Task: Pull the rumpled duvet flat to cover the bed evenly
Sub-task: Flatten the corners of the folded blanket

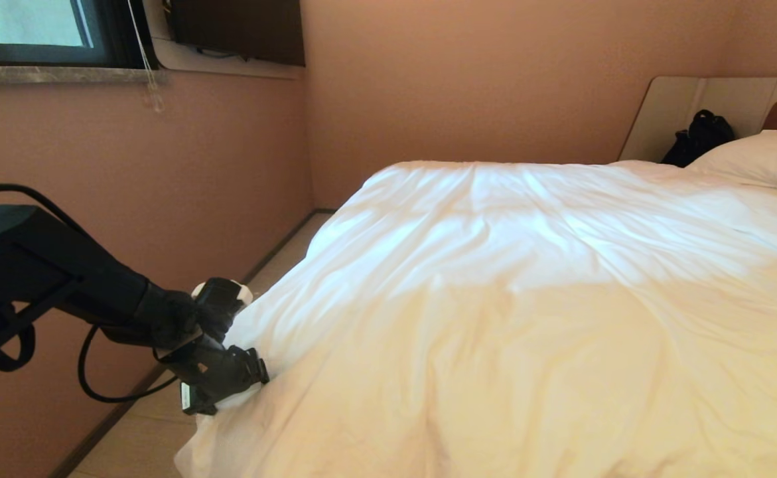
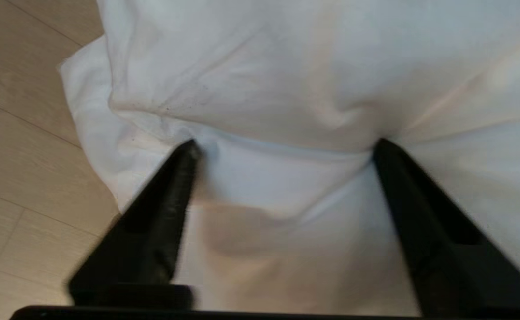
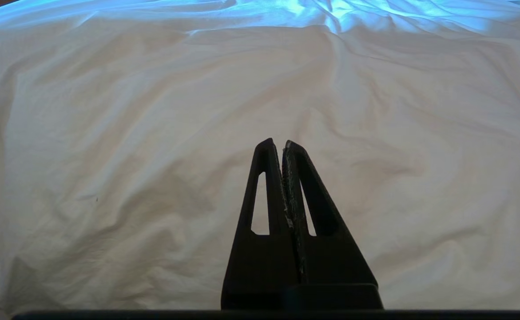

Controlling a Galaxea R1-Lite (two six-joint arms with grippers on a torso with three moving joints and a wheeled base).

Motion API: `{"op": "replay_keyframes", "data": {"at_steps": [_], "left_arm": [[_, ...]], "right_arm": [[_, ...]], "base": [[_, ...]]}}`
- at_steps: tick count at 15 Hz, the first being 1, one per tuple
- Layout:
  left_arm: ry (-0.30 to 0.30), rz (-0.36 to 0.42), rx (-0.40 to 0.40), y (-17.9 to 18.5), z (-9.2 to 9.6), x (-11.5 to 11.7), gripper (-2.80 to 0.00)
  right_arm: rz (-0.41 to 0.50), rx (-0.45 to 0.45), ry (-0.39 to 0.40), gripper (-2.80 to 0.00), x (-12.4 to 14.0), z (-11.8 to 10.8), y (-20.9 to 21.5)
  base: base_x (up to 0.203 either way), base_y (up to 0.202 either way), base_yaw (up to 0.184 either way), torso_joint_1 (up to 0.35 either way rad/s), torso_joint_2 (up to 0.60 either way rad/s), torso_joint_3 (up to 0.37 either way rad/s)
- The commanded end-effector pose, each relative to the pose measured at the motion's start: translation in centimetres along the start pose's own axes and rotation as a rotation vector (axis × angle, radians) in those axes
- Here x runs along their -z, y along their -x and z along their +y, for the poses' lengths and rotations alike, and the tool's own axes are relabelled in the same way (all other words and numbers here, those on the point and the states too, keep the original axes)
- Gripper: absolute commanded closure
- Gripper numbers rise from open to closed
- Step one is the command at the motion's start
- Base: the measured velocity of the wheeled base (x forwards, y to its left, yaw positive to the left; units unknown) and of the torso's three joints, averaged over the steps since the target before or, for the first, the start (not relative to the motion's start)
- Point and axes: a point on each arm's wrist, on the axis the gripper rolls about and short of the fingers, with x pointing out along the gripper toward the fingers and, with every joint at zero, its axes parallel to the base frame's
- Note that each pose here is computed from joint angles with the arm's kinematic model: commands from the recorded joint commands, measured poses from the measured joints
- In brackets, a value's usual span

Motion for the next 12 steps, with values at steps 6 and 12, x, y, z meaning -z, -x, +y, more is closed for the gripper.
{"op": "replay_keyframes", "data": {"at_steps": [6, 12], "left_arm": [[0.006, 0.0, 0.0, -0.04, 0.02, -0.06, 0.0], [0.004, -0.001, -0.001, 0.0, 0.0, 0.0, 0.0]], "right_arm": [[0.001, -0.001, 0.0, 0.0, 0.0, 0.0, -0.01], [0.001, -0.001, 0.0, 0.0, 0.0, 0.0, -0.01]], "base": [[0.0, 0.0, 0.0, 0.0, 0.0, 0.0], [0.0, 0.0, 0.0, 0.0, 0.0, 0.0]]}}
